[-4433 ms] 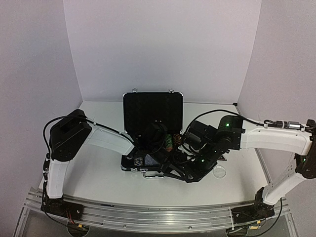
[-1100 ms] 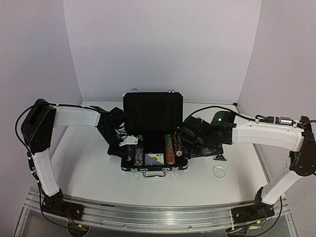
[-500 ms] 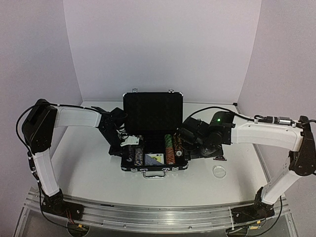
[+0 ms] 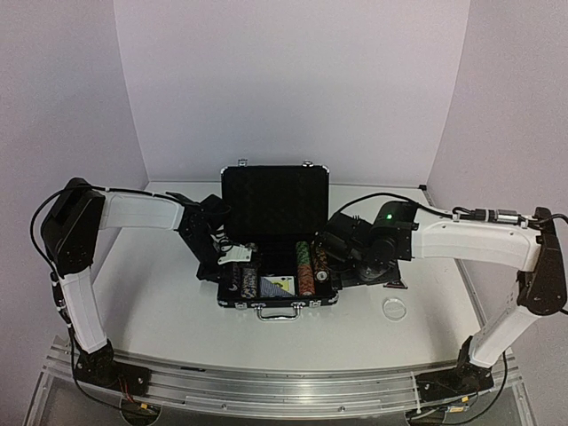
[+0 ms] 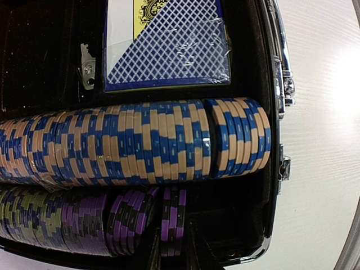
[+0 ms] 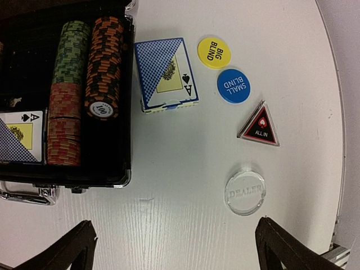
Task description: Pack up texas hold em set
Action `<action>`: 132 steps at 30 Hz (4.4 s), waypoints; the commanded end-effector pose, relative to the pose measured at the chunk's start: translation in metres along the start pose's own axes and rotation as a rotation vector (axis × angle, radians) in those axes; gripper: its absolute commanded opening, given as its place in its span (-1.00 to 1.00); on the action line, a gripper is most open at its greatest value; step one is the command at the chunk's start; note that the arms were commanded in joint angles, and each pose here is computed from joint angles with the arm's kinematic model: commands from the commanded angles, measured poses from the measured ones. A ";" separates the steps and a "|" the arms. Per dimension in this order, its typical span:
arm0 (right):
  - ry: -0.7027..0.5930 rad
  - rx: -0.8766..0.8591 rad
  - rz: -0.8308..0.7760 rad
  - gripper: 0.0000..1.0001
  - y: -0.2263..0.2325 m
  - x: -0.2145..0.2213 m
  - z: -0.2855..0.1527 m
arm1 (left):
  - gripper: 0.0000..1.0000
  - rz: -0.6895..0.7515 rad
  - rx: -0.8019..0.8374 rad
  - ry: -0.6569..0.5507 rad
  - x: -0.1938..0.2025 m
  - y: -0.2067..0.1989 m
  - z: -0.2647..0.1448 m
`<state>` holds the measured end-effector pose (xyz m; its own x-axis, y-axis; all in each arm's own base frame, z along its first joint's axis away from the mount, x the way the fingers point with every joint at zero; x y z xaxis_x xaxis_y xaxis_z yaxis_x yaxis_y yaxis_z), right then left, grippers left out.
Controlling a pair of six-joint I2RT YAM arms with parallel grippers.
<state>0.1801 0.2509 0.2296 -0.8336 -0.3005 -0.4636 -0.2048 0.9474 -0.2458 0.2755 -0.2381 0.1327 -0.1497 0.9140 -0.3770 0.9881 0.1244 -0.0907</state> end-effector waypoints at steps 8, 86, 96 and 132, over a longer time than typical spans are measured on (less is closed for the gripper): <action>0.001 0.009 -0.014 0.91 0.006 -0.010 -0.001 | -0.69 0.015 -0.012 -0.042 -0.018 0.001 -0.029; -0.027 -0.028 -0.058 0.96 -0.002 -0.012 -0.015 | 0.99 0.087 -0.226 -0.215 -0.054 -0.024 -0.112; 0.008 -0.063 0.169 0.97 -0.068 -0.016 0.008 | 0.99 -0.643 -0.671 -0.990 -0.126 0.016 -0.247; 0.191 -0.439 -0.247 0.89 -0.054 -0.054 0.183 | 0.99 -1.497 -0.470 -0.649 0.012 -0.040 -0.128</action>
<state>0.3286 0.1959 0.1226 -0.8200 -0.5056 -0.2684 -0.5464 0.8310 0.1041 0.2435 -0.1877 0.2439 -0.7767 -0.3622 -0.5153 -0.1006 0.8790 -0.4661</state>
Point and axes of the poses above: each gripper's point midway between its finger pads, its own z axis out along the fingers, its own y axis along the line the jaws close on, x = y × z, the point moved 10 cm from there along -z, back along the fingers, and after that the axes turned 11 degrees about -z, right-handed, at the moved point
